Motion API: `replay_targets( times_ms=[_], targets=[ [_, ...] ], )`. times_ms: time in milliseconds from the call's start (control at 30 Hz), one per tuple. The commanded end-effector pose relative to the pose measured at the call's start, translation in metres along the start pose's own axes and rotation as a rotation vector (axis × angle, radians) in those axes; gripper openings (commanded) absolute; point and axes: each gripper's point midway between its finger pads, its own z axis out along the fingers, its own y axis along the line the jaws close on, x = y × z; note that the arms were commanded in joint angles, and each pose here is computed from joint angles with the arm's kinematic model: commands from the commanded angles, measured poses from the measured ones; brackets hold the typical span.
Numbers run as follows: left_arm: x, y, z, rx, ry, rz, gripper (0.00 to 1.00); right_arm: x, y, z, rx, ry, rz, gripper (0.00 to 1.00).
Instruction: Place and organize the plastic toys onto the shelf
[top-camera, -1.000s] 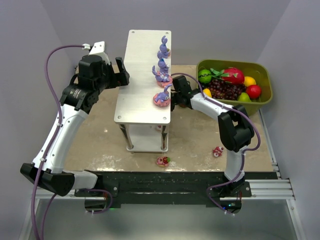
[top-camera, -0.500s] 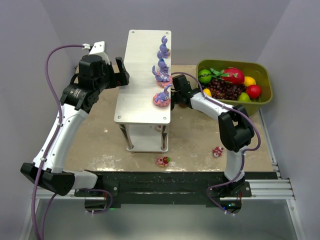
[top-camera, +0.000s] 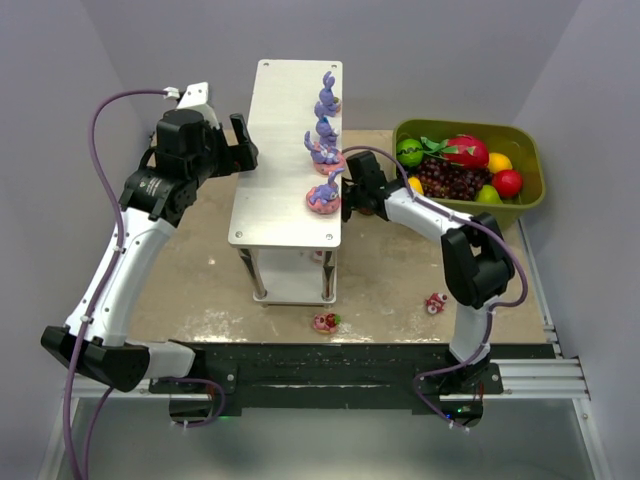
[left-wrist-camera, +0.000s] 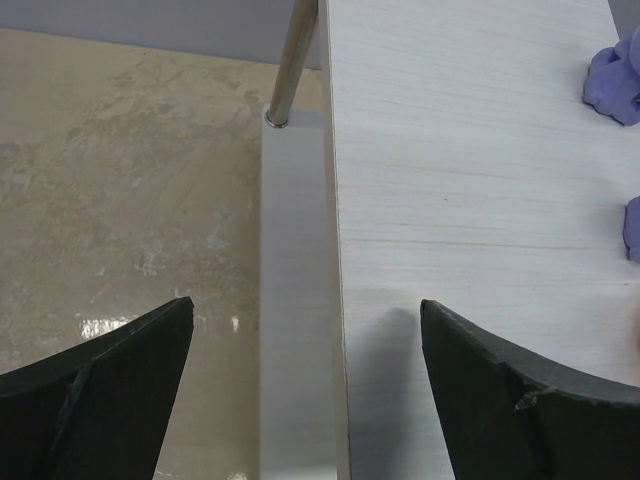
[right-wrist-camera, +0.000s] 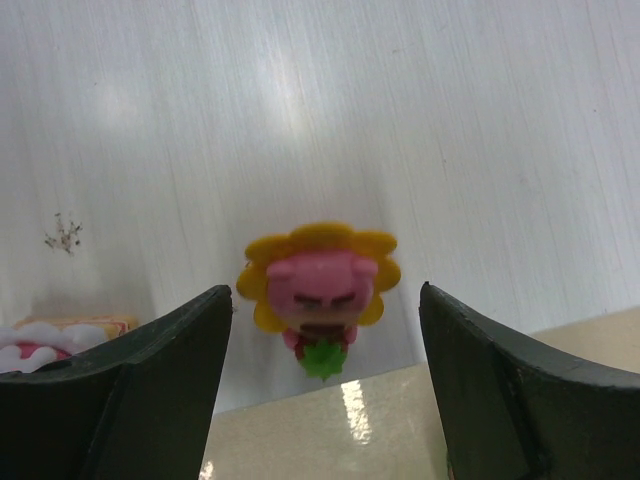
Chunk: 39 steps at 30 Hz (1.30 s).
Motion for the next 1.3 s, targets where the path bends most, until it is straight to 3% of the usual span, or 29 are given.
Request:
replay_targets(
  times_ms=[0, 833, 1267],
  targets=[
    [-0.017, -0.004, -0.013, 0.028, -0.061, -0.02, 1.0, -0.027, -0.008, -0.024, 0.081, -0.07, -0.026, 0.78],
    [-0.021, -0.007, -0.017, 0.044, -0.07, -0.013, 1.0, -0.027, -0.001, -0.057, 0.144, -0.147, 0.037, 0.77],
    [-0.026, -0.01, -0.017, 0.051, -0.066, -0.022, 1.0, -0.028, -0.017, -0.094, 0.299, -0.157, 0.139, 0.77]
  ],
)
